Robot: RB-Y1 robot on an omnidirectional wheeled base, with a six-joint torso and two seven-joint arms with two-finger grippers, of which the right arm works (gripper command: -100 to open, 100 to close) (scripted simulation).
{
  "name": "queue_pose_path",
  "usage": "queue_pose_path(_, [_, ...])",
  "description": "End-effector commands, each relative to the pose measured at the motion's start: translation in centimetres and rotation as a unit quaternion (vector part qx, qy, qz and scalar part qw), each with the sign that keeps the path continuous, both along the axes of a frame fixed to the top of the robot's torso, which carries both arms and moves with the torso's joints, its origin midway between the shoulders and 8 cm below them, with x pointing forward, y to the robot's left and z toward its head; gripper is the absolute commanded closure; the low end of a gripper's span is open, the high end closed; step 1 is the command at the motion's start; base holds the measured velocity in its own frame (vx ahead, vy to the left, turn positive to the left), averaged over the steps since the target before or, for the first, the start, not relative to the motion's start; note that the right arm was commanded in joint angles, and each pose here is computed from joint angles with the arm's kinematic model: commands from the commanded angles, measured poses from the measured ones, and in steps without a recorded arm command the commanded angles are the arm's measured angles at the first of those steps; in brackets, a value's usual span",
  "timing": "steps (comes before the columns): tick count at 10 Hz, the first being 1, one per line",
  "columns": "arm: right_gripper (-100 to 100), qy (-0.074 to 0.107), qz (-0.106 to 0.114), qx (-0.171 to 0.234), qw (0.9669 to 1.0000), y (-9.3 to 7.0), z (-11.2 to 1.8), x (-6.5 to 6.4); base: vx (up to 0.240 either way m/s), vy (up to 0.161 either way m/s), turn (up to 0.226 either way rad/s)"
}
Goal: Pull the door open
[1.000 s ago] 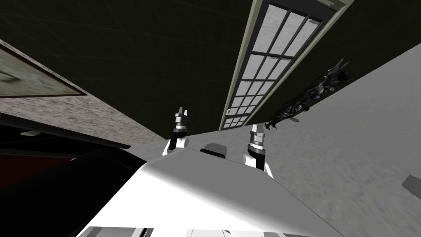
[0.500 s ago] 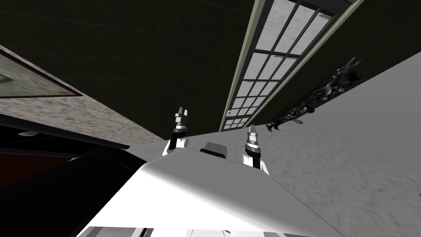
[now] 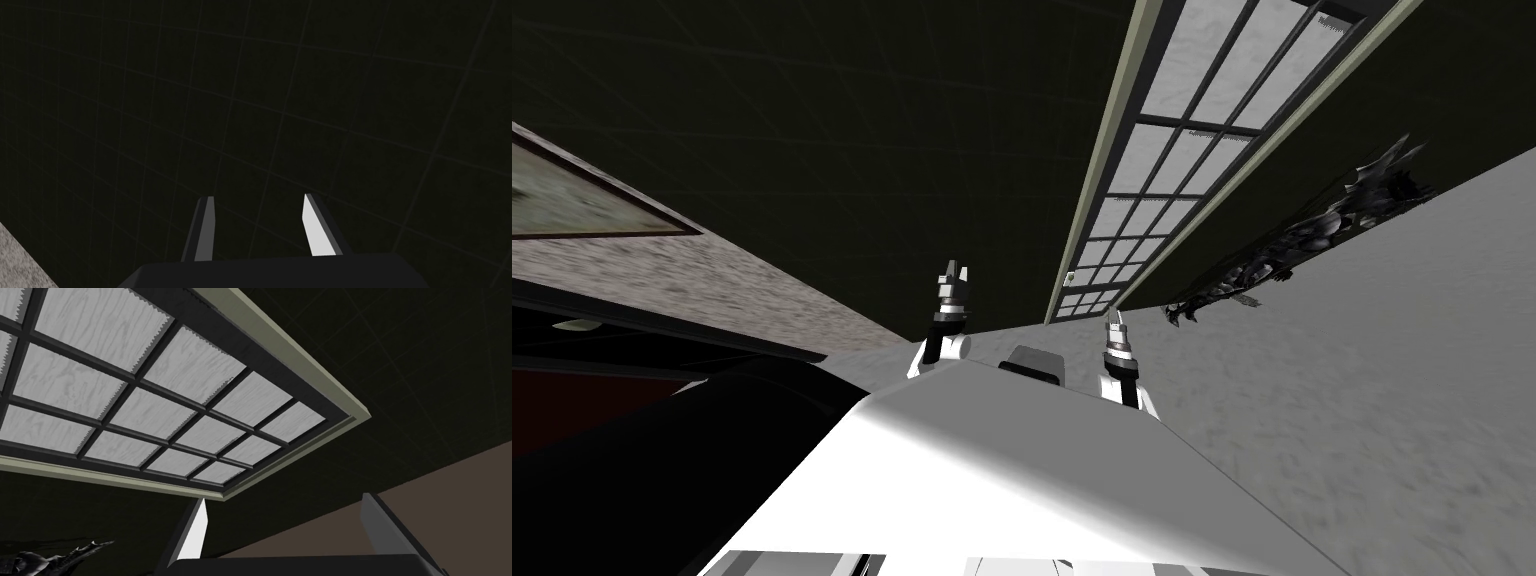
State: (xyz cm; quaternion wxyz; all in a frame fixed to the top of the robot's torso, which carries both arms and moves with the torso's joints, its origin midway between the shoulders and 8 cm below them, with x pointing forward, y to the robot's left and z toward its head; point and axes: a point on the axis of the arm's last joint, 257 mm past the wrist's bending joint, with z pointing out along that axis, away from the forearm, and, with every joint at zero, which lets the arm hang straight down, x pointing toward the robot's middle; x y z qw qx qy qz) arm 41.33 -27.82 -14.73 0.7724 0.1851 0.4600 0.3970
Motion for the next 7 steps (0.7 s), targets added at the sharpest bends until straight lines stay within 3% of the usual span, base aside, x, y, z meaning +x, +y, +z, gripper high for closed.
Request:
queue_pose_path(1, [-100, 0.008, -0.004, -0.010, 0.9999, 0.0, -0.9, 0.3, 0.071, -0.015, 0.011])
queue_pose_path(5, [-100, 0.035, -0.020, -0.069, 0.9968, 0.2, -4.5, 1.3, 0.078, -0.021, 0.036])
queue_pose_path(6, [-100, 0.035, -0.020, -0.069, 0.9968, 0.2, -4.5, 1.3, 0.072, -0.019, 0.009])
queue_pose_path(7, [-100, 0.042, -0.023, -0.083, 0.9954, 0.3, -5.4, 1.5, 0.052, -0.017, 0.017])
